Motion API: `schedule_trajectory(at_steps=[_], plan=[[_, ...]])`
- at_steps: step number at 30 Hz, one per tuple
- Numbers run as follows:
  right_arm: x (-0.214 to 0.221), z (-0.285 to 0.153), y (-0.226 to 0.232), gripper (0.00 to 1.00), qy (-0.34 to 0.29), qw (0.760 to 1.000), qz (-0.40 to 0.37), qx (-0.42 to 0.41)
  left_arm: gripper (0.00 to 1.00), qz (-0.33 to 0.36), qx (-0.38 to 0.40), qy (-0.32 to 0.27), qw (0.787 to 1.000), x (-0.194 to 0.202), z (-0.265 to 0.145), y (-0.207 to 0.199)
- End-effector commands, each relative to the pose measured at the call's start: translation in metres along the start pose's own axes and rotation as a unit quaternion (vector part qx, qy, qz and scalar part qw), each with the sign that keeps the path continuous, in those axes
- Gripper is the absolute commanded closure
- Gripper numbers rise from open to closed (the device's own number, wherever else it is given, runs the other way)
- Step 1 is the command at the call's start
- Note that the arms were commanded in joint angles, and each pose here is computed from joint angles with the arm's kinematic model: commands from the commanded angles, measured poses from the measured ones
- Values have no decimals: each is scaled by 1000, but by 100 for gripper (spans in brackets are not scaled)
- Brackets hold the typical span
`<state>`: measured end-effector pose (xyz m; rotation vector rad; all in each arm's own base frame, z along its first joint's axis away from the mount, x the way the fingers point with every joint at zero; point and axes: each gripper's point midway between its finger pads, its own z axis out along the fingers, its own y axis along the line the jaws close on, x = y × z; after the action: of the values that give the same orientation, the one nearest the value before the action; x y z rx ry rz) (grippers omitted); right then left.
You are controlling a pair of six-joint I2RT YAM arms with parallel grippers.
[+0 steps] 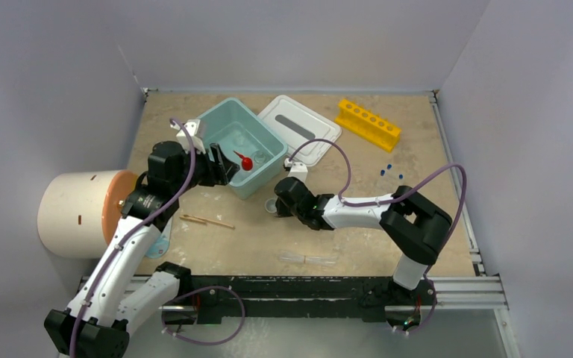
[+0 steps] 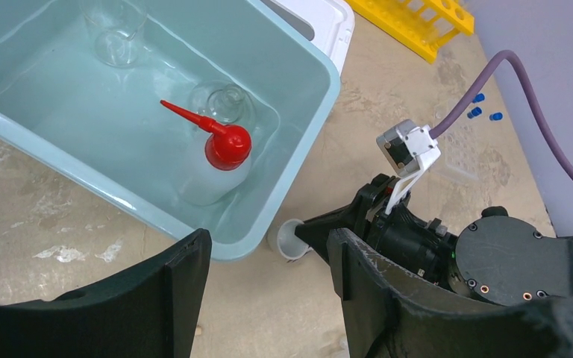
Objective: Organize the chemistry lab equipment
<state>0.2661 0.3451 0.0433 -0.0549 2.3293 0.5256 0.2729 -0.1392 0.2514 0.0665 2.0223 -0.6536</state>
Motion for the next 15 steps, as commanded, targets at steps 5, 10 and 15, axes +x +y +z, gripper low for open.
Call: schedule_trajectory(at_steps=[5, 10, 15], plan=[[-21, -5, 18, 100, -21, 999, 19, -27, 40, 23, 10, -27, 999, -12, -3, -6], [-26, -17, 20, 100, -24, 999, 22, -38, 40, 28, 20, -20, 999, -9, -2, -11], [-42, -38, 23, 100, -44, 997, 24, -51, 40, 30, 25, -16, 999, -11, -1, -16]])
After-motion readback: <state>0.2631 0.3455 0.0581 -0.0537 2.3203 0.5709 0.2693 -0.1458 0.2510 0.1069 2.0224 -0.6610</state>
